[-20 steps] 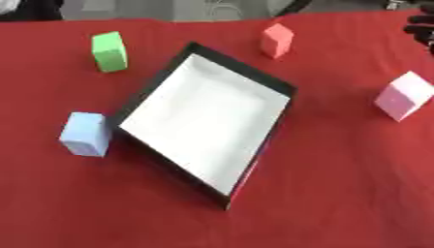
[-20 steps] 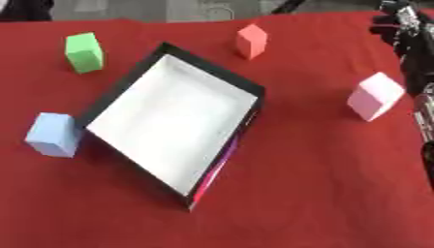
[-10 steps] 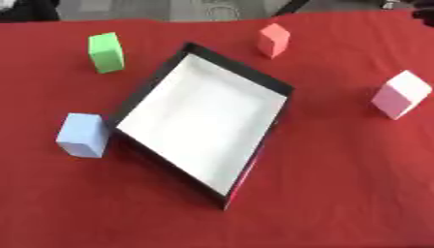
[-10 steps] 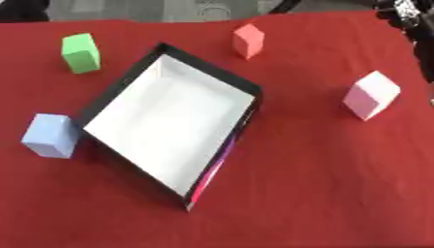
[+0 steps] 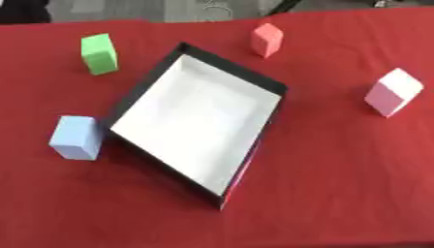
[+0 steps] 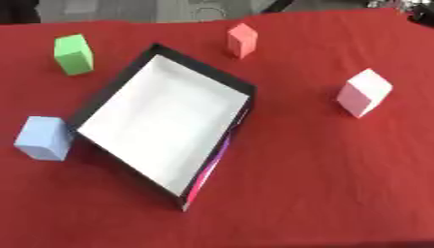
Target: Pick up objects on the table and place them in the box.
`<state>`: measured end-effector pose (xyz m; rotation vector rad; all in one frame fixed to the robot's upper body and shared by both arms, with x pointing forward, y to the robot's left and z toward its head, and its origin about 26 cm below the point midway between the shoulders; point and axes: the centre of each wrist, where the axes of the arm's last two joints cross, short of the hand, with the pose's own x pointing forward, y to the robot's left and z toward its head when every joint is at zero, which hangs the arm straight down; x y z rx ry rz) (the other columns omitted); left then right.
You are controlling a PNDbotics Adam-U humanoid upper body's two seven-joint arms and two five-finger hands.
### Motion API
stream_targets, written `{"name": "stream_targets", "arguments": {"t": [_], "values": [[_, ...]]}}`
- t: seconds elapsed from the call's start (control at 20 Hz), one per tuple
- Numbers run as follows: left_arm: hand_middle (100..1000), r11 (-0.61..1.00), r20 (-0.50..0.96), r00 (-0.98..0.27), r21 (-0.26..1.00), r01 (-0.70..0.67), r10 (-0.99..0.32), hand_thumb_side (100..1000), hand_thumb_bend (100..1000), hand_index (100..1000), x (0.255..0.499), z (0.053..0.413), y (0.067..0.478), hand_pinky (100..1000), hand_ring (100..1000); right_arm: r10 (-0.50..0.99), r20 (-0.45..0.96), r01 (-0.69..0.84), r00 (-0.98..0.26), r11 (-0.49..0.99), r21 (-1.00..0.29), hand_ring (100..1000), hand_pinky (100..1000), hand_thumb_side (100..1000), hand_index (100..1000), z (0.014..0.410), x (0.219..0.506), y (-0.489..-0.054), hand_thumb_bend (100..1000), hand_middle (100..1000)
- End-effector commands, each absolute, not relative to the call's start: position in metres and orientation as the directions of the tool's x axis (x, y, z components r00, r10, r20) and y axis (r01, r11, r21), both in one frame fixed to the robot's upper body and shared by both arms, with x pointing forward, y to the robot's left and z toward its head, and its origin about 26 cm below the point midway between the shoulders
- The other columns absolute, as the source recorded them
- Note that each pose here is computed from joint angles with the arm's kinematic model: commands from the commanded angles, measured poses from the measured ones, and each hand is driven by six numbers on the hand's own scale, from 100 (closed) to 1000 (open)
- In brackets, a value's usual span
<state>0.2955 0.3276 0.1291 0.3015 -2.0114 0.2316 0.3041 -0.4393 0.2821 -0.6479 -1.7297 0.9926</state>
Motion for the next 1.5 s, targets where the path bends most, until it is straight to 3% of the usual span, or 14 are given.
{"name": "stream_targets", "arguments": {"t": [0.05, 0.4, 0.85, 1.15, 1.2, 1.4, 1.5], "values": [[722, 0.948, 0.884, -0.443, 0.004, -0.319, -0.152, 766, 172, 826, 0.294, 0.139, 0.335, 907, 640, 0.847, 0.360, -0.071, -0.390, 0.362, -0.929, 872, 941, 571, 863, 0.313, 0.299, -0.444, 100, 821], [722, 0.949, 0.884, -0.441, 0.011, -0.314, -0.156, 767, 170, 825, 0.294, 0.139, 0.335, 907, 640, 0.871, 0.188, -0.183, -0.453, 0.116, -0.976, 882, 933, 530, 874, 0.324, 0.295, -0.439, 100, 838], [721, 0.952, 0.889, -0.434, 0.006, -0.307, -0.146, 772, 166, 822, 0.295, 0.137, 0.333, 906, 639, 0.871, 0.108, -0.301, -0.480, -0.048, -0.952, 893, 937, 515, 889, 0.310, 0.295, -0.437, 144, 851], [721, 0.954, 0.890, -0.433, 0.010, -0.299, -0.145, 770, 167, 822, 0.296, 0.137, 0.332, 906, 639, 0.874, 0.024, -0.336, -0.486, -0.162, -0.928, 905, 937, 370, 899, 0.309, 0.295, -0.440, 272, 860], [721, 0.955, 0.890, -0.433, 0.011, -0.297, -0.145, 769, 167, 823, 0.296, 0.137, 0.331, 906, 639, 0.873, 0.009, -0.340, -0.488, -0.181, -0.923, 909, 940, 285, 899, 0.309, 0.295, -0.440, 318, 856], [721, 0.956, 0.891, -0.431, 0.013, -0.294, -0.144, 771, 166, 823, 0.296, 0.137, 0.331, 906, 639, 0.868, -0.039, -0.359, -0.495, -0.245, -0.901, 920, 949, 114, 896, 0.308, 0.296, -0.441, 410, 862], [721, 0.956, 0.891, -0.431, 0.013, -0.292, -0.144, 770, 166, 823, 0.296, 0.137, 0.331, 906, 639, 0.867, -0.055, -0.360, -0.495, -0.262, -0.895, 921, 954, 100, 899, 0.309, 0.296, -0.442, 409, 865]]}}
